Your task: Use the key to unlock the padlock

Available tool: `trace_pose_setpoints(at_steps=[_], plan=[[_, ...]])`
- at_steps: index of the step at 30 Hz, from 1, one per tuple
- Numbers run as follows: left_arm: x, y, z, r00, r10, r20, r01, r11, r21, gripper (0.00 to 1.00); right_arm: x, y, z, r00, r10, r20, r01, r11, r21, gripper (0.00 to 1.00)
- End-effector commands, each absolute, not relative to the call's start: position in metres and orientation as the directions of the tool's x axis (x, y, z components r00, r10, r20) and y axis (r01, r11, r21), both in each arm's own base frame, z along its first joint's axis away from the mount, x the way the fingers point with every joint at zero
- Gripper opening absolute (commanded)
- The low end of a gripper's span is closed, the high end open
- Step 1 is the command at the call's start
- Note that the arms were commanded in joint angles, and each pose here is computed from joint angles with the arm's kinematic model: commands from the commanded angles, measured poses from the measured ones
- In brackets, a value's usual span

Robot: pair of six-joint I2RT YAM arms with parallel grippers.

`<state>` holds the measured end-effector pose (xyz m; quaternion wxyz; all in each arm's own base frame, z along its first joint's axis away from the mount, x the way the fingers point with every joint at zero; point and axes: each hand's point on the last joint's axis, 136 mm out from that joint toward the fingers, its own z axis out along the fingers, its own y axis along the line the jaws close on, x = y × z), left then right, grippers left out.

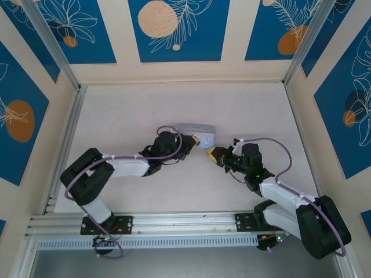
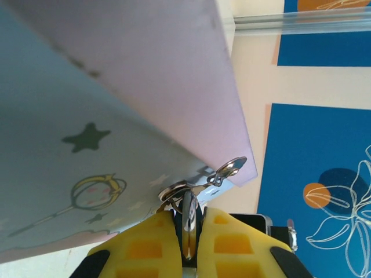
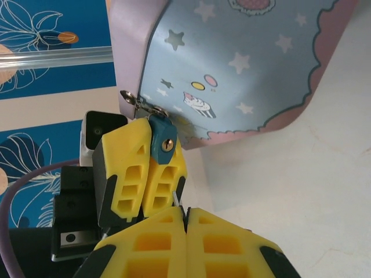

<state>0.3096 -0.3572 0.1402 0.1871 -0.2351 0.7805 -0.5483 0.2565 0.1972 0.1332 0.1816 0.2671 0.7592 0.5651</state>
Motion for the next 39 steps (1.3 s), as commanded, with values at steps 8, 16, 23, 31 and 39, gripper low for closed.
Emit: trace_pose_setpoints(at_steps=[8, 16, 23, 31, 39], plan=[[0.314, -0.357, 0.167, -0.810, -0.586, -0.003, -0.133, 0.190, -0.973, 0.00, 0.277, 0.204, 0.150, -0.766, 0.642, 0.017, 0.173, 0.182, 0.968, 0.00], [0.314, -0.357, 0.167, -0.811, -0.585, -0.003, -0.132, 0.187, -0.974, 0.00, 0.284, 0.206, 0.146, -0.747, 0.662, 0.057, 0.210, 0.154, 0.965, 0.00], [0.313, -0.356, 0.166, -0.810, -0.586, -0.003, -0.133, 0.188, -0.973, 0.00, 0.288, 0.211, 0.145, -0.744, 0.665, 0.066, 0.219, 0.150, 0.964, 0.00], [0.313, -0.356, 0.165, -0.810, -0.586, -0.001, -0.135, 0.187, -0.973, 0.00, 0.291, 0.215, 0.144, -0.745, 0.664, 0.069, 0.224, 0.151, 0.963, 0.00], [0.313, -0.357, 0.166, -0.813, -0.583, -0.003, -0.132, 0.190, -0.973, 0.00, 0.294, 0.218, 0.145, -0.745, 0.663, 0.074, 0.225, 0.147, 0.963, 0.00]])
